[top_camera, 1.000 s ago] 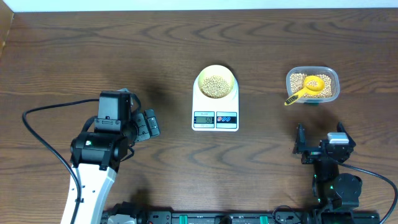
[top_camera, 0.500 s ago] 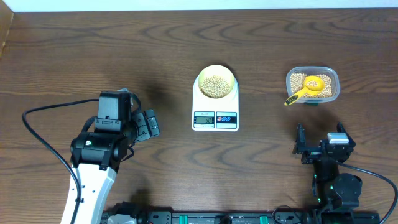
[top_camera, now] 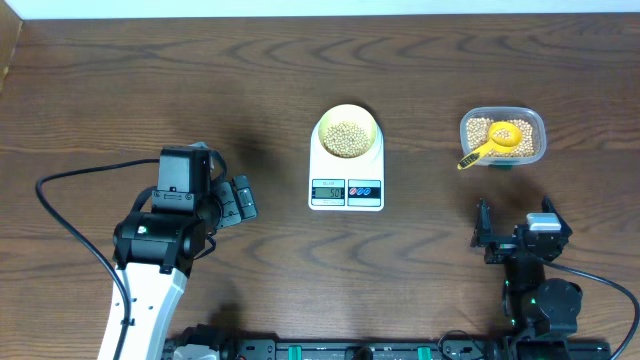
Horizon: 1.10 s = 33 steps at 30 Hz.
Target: Scoop item into bowl and weigh 50g on scale
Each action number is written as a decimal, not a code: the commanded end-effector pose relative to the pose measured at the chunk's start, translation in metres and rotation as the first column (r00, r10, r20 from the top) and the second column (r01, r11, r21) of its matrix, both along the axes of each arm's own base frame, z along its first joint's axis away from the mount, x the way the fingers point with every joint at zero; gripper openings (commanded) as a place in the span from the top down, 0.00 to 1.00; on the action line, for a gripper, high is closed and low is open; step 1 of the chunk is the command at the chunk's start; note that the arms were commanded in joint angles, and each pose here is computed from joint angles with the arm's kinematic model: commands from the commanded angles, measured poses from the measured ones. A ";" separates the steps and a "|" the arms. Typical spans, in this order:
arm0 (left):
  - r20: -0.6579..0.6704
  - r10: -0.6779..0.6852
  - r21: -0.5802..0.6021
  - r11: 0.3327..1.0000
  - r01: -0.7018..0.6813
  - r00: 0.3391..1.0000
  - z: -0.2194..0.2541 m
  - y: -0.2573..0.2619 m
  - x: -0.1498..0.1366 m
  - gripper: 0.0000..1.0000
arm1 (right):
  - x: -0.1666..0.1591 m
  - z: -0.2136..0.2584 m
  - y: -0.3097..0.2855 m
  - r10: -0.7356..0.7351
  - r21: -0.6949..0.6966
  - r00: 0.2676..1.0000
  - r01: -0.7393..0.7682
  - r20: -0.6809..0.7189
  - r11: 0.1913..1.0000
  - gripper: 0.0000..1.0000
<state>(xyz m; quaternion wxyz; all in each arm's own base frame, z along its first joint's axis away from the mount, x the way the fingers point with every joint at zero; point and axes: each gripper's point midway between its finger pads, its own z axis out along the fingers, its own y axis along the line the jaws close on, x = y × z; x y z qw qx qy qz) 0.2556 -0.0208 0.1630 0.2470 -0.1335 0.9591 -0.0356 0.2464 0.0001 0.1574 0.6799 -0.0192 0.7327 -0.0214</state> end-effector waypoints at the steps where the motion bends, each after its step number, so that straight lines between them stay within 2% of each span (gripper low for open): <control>1: -0.005 0.002 0.014 1.000 -0.002 1.000 -0.001 0.003 0.000 0.00 | 0.000 -0.001 0.001 0.003 -0.013 1.000 -0.003 0.000 1.000 0.01; 11: -0.054 0.003 0.020 1.000 -0.001 0.999 -0.007 0.005 -0.011 0.00 | 0.000 -0.001 0.001 0.003 -0.013 1.000 -0.003 0.000 1.000 0.01; 18: -0.034 0.006 0.015 1.000 -0.005 0.999 -0.002 0.005 -0.013 0.00 | 0.000 -0.001 0.001 0.003 -0.013 1.000 -0.003 0.000 1.000 0.01; 22: 0.012 0.010 0.007 1.000 -0.010 1.000 0.008 0.005 -0.014 0.00 | 0.000 -0.001 0.001 0.003 -0.013 1.000 -0.003 0.000 1.000 0.01; 33: 0.253 0.014 -0.019 1.000 -0.010 0.967 0.059 0.007 -0.029 0.00 | 0.000 -0.001 0.001 0.003 -0.013 1.000 -0.003 0.000 1.000 0.01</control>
